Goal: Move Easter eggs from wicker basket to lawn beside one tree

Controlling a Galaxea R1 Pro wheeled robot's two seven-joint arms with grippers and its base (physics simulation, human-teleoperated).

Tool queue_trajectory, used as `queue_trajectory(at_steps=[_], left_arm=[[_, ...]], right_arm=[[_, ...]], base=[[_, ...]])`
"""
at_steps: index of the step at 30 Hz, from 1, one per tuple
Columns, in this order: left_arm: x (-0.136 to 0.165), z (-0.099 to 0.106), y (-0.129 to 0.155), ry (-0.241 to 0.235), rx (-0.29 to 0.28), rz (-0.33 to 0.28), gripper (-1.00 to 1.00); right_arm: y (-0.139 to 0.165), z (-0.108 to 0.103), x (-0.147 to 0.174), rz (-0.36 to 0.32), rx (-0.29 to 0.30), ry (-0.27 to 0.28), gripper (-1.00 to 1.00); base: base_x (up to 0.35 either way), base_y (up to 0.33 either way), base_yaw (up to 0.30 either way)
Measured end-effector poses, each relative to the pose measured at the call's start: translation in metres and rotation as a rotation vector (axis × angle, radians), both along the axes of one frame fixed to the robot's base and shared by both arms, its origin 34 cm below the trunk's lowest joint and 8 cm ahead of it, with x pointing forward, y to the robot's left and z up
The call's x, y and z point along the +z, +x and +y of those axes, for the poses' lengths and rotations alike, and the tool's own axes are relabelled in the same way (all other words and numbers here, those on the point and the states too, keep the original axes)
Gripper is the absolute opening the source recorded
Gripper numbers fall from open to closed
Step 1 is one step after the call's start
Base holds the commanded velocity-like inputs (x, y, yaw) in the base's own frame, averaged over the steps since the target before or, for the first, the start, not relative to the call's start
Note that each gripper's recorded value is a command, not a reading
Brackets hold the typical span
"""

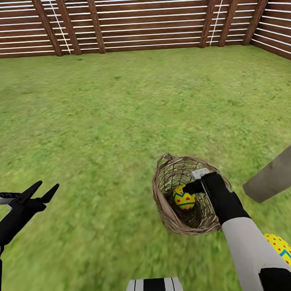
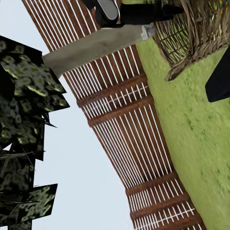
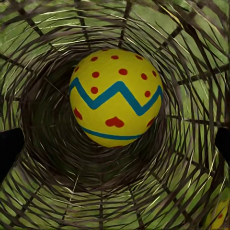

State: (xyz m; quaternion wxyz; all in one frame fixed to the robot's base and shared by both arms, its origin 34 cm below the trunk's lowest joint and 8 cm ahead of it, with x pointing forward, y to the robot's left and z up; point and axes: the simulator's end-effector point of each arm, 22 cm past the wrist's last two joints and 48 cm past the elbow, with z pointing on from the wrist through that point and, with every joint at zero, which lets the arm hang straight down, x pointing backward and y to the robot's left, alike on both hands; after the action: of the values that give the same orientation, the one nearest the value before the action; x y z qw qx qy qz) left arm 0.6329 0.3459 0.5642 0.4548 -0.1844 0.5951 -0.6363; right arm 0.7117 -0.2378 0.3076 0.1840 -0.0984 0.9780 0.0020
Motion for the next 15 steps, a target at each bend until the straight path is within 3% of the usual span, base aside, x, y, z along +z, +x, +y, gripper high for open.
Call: queue_trajectory(at_steps=[4, 15], left_arm=[[0.0, 0.0, 0.0, -0.002, 0.0, 0.0, 1.0], [-0.023, -0.005, 0.002, -0.015, 0.001, 0.038, 1.0]], right_arm=[[0.013, 0.003, 0.005, -0.067, 0.025, 0.006, 1.0], [0.02, 0.005, -0.011, -0.101, 0.047, 0.011, 1.0]], base=[[0.0, 0.0, 0.0], [0.0, 0.0, 0.0]])
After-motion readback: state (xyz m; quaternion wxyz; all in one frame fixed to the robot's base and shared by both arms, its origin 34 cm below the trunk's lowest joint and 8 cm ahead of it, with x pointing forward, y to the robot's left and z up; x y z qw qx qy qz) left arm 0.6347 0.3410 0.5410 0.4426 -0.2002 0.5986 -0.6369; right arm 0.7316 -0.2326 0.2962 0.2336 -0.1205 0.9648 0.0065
